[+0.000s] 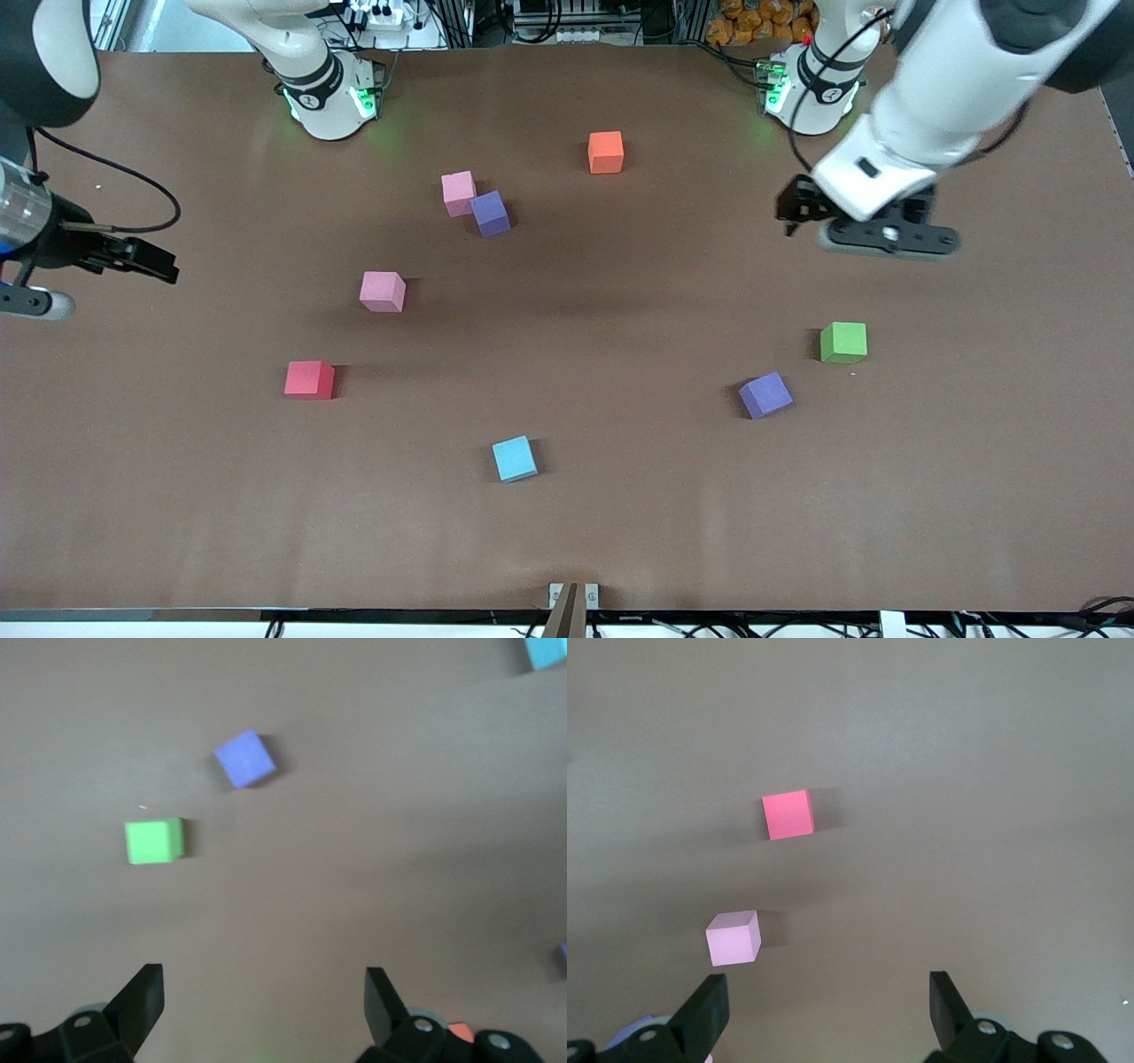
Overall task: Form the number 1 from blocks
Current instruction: 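Move the left gripper to the purple cube while the right gripper reaches the red cube, then grasp the purple cube with the left gripper while the right gripper grasps the red cube, then carry the purple cube toward the orange cube while the right gripper lifts the red cube, then set the purple cube beside the orange cube and open the left gripper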
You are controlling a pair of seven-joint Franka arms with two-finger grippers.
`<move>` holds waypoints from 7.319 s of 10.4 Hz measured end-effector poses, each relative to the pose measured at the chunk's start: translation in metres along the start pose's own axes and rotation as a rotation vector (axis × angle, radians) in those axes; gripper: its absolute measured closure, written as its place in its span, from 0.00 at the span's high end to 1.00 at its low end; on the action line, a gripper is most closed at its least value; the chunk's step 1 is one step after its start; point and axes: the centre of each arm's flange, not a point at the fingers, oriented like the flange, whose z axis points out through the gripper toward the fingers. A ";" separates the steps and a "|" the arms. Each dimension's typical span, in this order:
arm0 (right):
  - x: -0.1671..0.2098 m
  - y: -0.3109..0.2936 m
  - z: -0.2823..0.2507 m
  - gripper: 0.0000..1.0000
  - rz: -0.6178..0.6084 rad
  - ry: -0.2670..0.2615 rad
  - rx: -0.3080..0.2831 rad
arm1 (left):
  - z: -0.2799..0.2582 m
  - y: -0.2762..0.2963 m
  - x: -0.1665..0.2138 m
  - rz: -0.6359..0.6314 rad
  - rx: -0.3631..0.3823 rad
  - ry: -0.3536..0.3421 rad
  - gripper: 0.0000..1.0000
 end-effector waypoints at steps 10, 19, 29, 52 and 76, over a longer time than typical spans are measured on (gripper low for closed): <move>0.072 -0.040 0.182 1.00 0.031 -0.047 0.125 | 0.166 0.295 -0.102 -0.192 -0.131 -0.066 1.00; 0.084 -0.049 0.301 1.00 -0.053 -0.093 0.102 | 0.315 0.427 -0.111 -0.285 -0.034 -0.006 1.00; 0.088 -0.058 0.341 0.87 -0.063 -0.084 0.093 | 0.362 0.457 -0.148 -0.411 -0.042 -0.037 1.00; 0.027 -0.126 0.216 0.62 0.153 0.169 0.115 | 0.378 0.240 -0.194 -0.113 -0.024 -0.096 0.57; -0.118 -0.239 0.188 0.62 0.135 0.148 0.153 | 0.251 0.247 -0.185 -0.152 -0.178 0.134 1.00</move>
